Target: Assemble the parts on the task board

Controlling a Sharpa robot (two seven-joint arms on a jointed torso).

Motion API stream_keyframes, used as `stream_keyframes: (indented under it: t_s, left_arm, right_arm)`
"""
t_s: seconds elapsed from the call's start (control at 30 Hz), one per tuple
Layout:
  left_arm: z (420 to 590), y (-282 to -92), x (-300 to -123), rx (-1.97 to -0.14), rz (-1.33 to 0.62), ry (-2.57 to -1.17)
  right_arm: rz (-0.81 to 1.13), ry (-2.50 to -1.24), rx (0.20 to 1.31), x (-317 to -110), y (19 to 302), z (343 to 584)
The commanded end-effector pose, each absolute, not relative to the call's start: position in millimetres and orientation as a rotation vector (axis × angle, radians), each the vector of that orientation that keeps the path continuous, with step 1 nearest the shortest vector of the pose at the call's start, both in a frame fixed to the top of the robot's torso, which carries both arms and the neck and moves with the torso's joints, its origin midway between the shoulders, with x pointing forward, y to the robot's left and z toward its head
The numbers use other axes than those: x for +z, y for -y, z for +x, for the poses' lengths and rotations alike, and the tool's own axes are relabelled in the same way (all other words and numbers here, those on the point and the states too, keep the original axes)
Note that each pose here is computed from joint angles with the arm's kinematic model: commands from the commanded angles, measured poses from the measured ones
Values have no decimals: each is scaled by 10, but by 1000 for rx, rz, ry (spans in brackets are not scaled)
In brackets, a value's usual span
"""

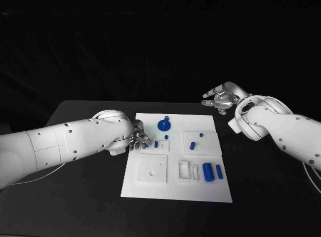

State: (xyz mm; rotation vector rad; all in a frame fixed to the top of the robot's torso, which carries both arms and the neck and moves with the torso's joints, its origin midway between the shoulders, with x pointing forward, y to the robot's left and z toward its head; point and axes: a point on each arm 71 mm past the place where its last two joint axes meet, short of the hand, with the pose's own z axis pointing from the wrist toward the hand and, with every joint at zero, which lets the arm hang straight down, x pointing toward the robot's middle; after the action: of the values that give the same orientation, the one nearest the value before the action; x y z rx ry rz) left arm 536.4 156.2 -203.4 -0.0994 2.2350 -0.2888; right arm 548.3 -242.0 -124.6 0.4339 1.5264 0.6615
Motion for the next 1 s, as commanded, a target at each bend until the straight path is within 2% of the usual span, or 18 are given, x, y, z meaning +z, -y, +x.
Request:
stream_keyframes:
  t_s: [0.03,0.57,1.0]
  left_arm:
    - [5301,-1584,-2168,-234,-61,-2314]
    - [5327,-1595,-2160,-257,-98,-2300]
    - [5326,-1552,-2180,-244,-72,-2344]
  right_arm:
    - [425,-1533,666,-1251,2414,5481]
    - [426,-1534,664,-1252,2422,5481]
    - [426,-1534,664,-1252,2423,5481]
